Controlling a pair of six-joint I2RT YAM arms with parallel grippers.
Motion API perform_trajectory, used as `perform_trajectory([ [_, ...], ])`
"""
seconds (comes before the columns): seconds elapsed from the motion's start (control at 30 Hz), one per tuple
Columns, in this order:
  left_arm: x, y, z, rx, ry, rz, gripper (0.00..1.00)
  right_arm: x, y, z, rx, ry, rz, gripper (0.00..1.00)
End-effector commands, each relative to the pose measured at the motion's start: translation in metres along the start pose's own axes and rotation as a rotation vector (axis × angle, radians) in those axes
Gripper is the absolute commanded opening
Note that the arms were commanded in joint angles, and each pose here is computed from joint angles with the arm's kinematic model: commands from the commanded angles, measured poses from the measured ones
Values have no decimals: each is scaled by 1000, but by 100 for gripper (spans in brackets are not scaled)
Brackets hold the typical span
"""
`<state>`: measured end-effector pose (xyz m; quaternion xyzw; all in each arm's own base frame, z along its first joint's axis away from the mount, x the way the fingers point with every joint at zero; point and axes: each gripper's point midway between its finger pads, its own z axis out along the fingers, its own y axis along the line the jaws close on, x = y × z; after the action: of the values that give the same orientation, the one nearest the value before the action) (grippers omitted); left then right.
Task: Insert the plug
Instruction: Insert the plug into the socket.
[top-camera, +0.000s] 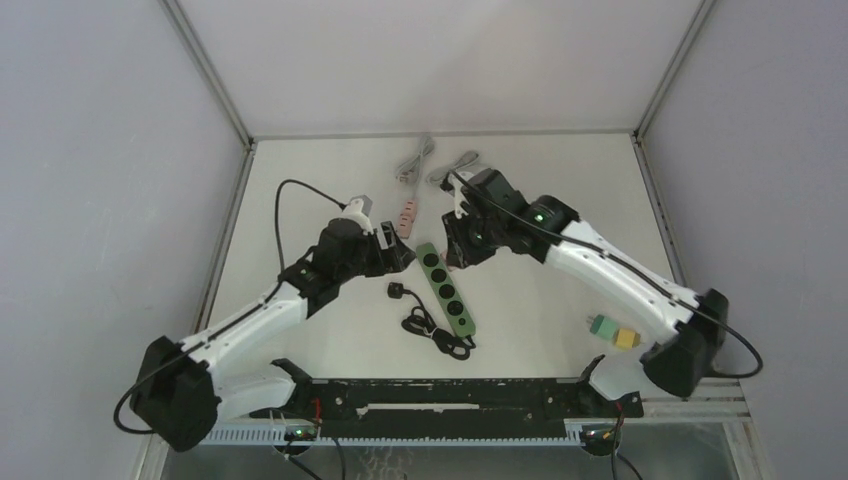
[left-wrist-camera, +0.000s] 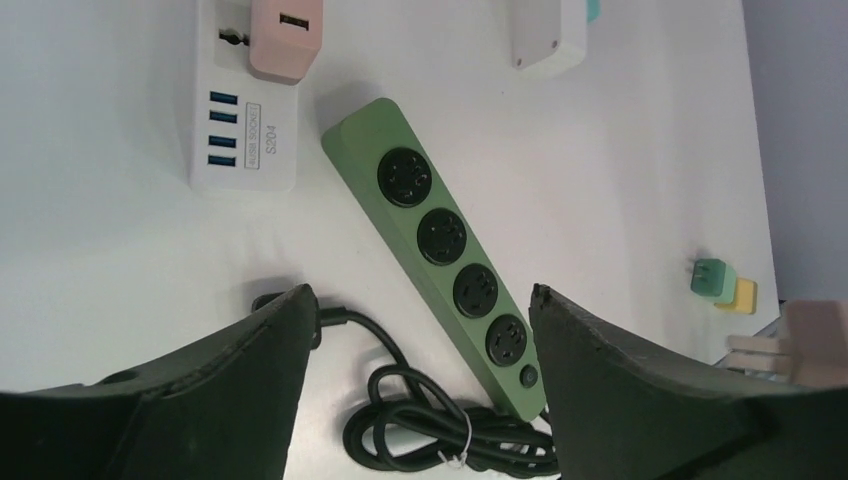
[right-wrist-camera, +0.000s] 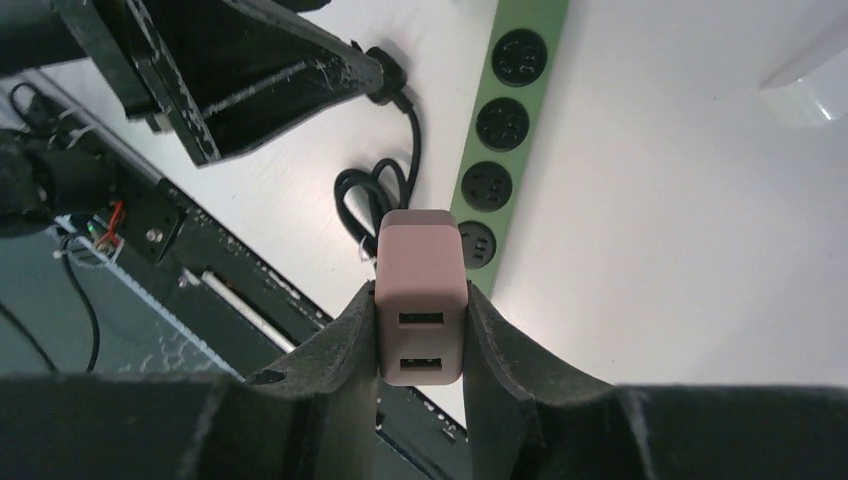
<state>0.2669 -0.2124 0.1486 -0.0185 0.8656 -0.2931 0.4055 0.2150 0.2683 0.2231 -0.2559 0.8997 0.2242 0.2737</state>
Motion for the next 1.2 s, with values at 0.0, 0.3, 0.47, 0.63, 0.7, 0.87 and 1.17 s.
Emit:
perform_trajectory([
  [0.0,-27,-27,20,94,5,-76,80,-5,-13,22,73,122,34,0],
  [0.3,-1,-10,74,99,135,-212,67,-21,-32,69,130,204,57,0],
  [0.47,10,-5,87,97,157,-252,66,-26,-43,82,141,202,78,0],
  [0.63,13,7,96,61,150,-273,63,-29,-51,95,159,196,104,0],
  [0.7,17,9,100,53,158,-284,61,-31,-52,100,158,198,110,0],
  [0.87,16,21,111,39,161,-326,52,-39,-57,112,159,178,122,0],
  [1.17,26,31,122,27,198,-348,46,-40,-60,140,149,179,117,0],
])
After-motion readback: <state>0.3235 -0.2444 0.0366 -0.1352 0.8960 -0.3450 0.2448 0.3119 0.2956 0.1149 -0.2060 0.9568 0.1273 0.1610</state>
